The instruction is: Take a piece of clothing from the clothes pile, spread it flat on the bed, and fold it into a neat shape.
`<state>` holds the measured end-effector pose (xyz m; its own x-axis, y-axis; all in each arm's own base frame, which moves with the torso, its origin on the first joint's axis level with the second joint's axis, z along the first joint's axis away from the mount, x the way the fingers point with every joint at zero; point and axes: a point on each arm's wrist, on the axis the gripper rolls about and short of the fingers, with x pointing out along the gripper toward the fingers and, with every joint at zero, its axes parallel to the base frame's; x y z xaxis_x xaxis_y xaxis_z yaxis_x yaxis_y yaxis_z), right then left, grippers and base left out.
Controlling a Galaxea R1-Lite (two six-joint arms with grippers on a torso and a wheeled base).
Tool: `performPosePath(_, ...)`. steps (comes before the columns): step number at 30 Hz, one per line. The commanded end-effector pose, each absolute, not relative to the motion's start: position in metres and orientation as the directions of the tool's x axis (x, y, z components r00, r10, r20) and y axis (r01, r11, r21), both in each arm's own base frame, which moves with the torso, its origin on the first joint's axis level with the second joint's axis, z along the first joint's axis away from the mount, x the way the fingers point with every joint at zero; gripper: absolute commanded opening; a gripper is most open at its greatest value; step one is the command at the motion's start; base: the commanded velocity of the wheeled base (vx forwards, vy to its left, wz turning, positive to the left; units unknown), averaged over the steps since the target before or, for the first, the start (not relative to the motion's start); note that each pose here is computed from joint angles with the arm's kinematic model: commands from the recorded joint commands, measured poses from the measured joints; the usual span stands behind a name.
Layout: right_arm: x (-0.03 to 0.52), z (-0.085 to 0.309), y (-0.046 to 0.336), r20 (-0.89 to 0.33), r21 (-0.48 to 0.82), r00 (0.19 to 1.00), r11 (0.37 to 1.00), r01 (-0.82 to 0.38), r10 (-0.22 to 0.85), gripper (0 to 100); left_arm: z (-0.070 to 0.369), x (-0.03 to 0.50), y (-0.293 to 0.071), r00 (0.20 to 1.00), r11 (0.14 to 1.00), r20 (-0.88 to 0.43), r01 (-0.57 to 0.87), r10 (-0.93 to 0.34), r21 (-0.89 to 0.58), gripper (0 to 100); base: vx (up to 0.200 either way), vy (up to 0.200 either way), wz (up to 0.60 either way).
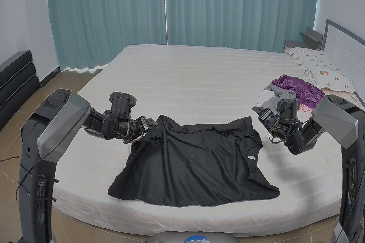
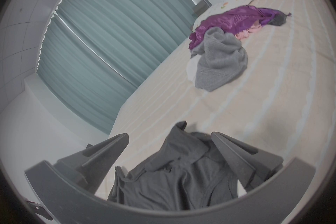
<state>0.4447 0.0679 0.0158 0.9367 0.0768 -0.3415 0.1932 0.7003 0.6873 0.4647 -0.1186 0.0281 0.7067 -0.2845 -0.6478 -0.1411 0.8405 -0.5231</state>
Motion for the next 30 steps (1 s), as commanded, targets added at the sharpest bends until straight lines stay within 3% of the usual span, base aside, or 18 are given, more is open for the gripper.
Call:
performPosePath(1,0.425,0.019,0.069,-0.381,0.708,0.915,0.678,0.199,0.13,100,0.056,0.442,-0.108,0.73,0.799,-0.631,-0.203,-0.261,-0.566,100,0.0,0.0,0.0)
performPosePath(8,0.398,0.003,0.071,-0.474,0.676,0.87,0.69,0.259,0.138,100,0.057,0.397,-0.093,0.741,0.726,-0.634,-0.307,-0.223,-0.615,100,0.0,0.0,0.0)
performPosePath(12,0.367,0.001,0.07,-0.528,0.668,0.828,0.695,0.267,0.19,100,0.04,0.364,-0.09,0.725,0.732,-0.649,-0.31,-0.231,-0.607,100,0.0,0.0,0.0)
performPosePath(22,0.303,0.014,0.058,-0.538,0.673,0.815,0.693,0.26,0.217,100,0.014,0.309,-0.095,0.729,0.739,-0.633,-0.271,-0.261,-0.617,100,0.0,0.0,0.0)
performPosePath(30,0.28,-0.004,0.054,-0.581,0.692,0.767,0.661,0.29,0.271,100,0.004,0.296,-0.09,0.707,0.697,-0.658,-0.336,-0.258,-0.634,100,-0.2,0.0,0.0)
